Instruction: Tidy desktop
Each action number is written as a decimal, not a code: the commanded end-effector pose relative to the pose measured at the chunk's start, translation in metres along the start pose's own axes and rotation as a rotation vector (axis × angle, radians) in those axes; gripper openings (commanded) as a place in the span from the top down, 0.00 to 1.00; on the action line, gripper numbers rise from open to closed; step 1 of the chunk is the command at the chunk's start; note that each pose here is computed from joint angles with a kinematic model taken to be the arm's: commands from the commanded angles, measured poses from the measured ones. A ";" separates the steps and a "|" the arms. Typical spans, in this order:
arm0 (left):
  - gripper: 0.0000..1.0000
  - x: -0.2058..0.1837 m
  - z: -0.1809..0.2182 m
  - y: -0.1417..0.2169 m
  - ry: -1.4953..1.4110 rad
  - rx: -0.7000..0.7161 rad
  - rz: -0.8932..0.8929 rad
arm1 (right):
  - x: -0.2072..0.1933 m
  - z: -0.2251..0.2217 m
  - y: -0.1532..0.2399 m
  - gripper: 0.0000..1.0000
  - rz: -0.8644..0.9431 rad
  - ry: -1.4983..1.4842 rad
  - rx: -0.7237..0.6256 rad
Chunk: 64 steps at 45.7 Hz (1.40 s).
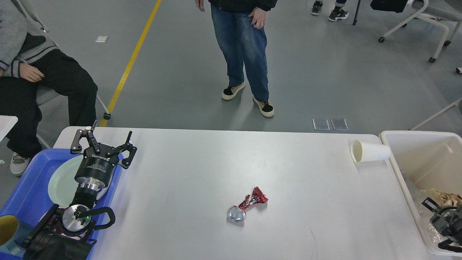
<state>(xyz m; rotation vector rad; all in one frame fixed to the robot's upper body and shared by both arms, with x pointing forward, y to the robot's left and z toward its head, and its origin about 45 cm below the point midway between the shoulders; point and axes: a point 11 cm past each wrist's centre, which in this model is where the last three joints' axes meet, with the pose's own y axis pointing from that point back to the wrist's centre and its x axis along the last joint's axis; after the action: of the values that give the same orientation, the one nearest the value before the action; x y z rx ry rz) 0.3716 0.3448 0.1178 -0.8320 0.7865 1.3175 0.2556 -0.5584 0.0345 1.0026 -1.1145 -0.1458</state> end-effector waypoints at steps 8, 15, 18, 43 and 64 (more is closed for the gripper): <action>0.04 0.000 0.000 0.000 0.000 -0.002 0.000 | -0.005 0.007 -0.001 0.57 0.040 0.003 -0.010; 0.04 0.000 0.000 0.000 0.000 0.000 0.000 | -0.001 0.007 0.000 0.00 0.126 -0.009 -0.012; 0.04 0.000 0.000 0.000 0.000 0.000 0.000 | -0.004 0.007 0.000 0.00 0.120 -0.007 -0.011; 0.04 0.000 0.000 0.000 0.000 0.000 0.001 | 0.030 -0.005 0.009 0.00 0.020 -0.030 0.006; 0.04 0.000 0.000 0.000 0.000 0.000 0.001 | 0.117 -0.079 0.101 0.00 -0.254 0.197 0.092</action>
<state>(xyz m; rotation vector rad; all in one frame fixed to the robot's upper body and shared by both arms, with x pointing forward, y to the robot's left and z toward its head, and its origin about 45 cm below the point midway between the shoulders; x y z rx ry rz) 0.3716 0.3449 0.1178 -0.8320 0.7863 1.3176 0.3241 -0.5357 0.1465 1.1715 -0.8887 -0.1964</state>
